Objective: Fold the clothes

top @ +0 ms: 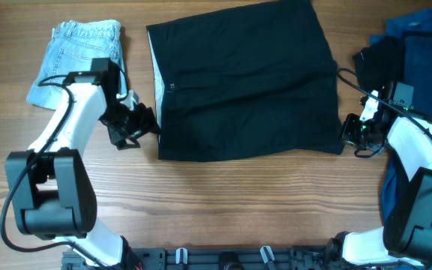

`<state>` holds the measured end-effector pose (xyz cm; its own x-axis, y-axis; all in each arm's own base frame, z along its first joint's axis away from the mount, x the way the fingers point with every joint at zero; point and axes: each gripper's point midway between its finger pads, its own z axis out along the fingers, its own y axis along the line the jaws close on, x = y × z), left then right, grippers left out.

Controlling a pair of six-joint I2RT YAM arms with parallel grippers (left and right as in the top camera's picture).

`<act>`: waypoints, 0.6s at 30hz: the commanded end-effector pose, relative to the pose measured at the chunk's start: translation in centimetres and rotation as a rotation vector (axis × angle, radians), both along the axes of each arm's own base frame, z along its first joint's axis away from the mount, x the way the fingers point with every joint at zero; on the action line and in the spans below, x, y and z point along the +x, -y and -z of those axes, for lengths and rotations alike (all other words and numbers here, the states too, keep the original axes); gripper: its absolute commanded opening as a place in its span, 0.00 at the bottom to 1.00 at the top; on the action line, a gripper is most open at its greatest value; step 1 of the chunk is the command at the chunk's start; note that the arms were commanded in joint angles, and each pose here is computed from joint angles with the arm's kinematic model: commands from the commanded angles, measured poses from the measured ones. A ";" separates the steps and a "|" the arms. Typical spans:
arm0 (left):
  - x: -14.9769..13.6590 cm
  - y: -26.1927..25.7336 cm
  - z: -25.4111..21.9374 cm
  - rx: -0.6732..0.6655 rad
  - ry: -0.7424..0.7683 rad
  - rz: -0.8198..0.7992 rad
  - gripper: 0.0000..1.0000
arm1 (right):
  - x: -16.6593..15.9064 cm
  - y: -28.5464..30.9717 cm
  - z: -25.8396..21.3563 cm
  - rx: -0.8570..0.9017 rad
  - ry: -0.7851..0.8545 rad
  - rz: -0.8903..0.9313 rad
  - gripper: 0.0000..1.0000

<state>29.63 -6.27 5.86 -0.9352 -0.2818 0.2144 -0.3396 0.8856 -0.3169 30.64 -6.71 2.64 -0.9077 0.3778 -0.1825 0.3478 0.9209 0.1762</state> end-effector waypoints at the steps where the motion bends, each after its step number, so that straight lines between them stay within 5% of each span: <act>1: -2.0 1.8 0.9 -0.077 -0.039 0.089 0.47 | 0.6 0.6 -0.5 -0.008 0.019 0.027 0.04; 6: -4.0 2.3 3.3 -0.092 -0.066 0.096 0.50 | 0.8 0.3 -0.6 0.010 0.027 0.023 0.05; 18: -0.3 3.0 4.3 -0.118 0.105 0.080 0.54 | 0.6 0.1 -0.6 0.017 0.020 0.022 0.04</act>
<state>29.64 -8.80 1.72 -0.9747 -0.1869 0.1227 -0.2221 0.8718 -0.4366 30.67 -6.70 2.65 -0.9061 0.3816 -0.1828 0.3511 0.9192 0.1784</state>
